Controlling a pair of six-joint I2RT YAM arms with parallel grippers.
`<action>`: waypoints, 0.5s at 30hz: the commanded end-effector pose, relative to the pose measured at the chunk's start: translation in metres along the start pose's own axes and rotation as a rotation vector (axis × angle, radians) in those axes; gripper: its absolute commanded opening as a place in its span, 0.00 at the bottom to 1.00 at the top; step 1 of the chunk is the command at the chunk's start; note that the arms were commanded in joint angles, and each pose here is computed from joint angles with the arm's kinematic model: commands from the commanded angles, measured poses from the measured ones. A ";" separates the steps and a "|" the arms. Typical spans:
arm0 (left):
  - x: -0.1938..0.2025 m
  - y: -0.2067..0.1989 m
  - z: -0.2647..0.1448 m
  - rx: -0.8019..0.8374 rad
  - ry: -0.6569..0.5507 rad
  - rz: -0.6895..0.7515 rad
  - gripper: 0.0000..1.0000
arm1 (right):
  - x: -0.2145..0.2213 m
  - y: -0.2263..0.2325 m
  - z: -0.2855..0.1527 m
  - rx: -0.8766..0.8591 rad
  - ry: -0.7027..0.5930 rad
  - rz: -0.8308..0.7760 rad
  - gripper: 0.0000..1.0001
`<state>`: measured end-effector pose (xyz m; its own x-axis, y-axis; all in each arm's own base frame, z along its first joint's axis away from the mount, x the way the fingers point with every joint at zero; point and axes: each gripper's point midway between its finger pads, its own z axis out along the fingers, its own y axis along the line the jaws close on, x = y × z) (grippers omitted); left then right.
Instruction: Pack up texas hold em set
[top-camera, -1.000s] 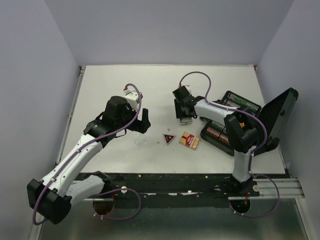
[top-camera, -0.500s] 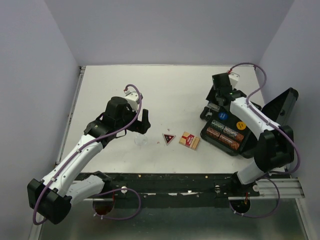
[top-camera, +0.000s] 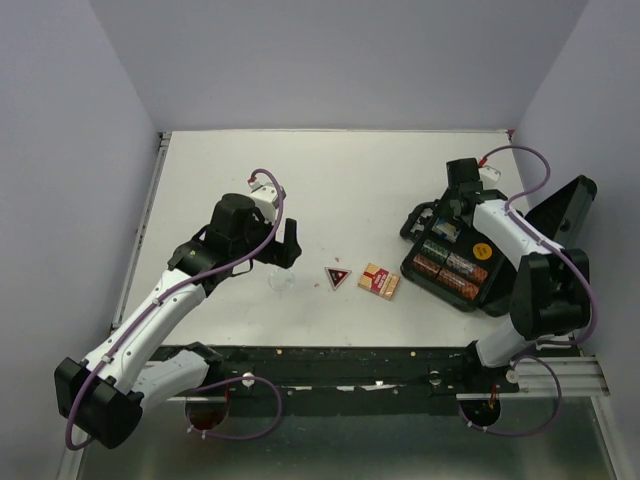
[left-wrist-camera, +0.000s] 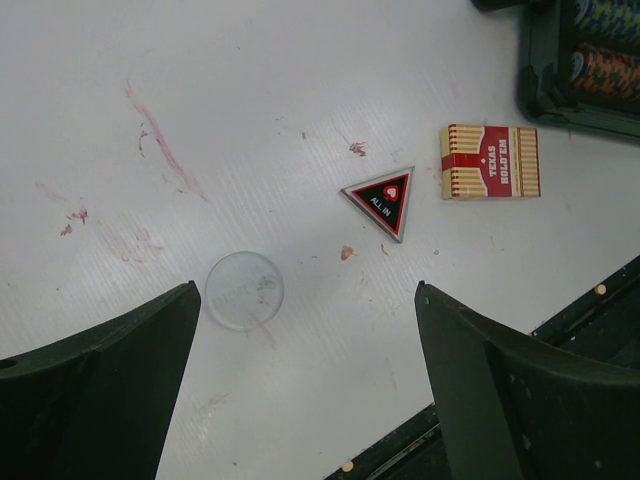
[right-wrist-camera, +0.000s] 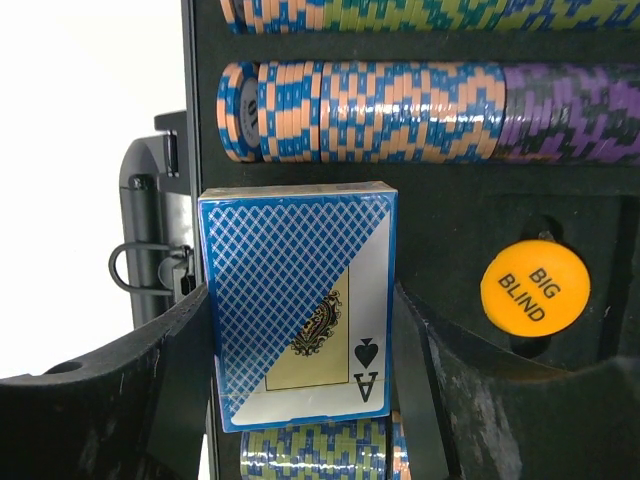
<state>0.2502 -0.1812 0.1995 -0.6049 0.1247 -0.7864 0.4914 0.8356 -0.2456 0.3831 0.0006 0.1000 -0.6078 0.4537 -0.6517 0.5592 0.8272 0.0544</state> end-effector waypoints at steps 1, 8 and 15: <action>0.001 -0.002 0.001 0.019 -0.003 -0.006 0.96 | 0.012 0.000 0.003 -0.013 0.034 0.023 0.01; 0.001 -0.003 0.001 0.025 -0.001 -0.009 0.97 | 0.029 -0.003 0.013 0.000 0.072 0.006 0.01; 0.001 -0.003 0.001 0.020 -0.002 -0.007 0.96 | 0.026 -0.003 0.023 0.033 0.059 0.013 0.01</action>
<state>0.2495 -0.1824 0.1997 -0.6061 0.1243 -0.7856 0.4955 0.8316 -0.2507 0.3757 0.0040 0.0780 -0.6329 0.4664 -0.6180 0.5599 0.8270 0.0507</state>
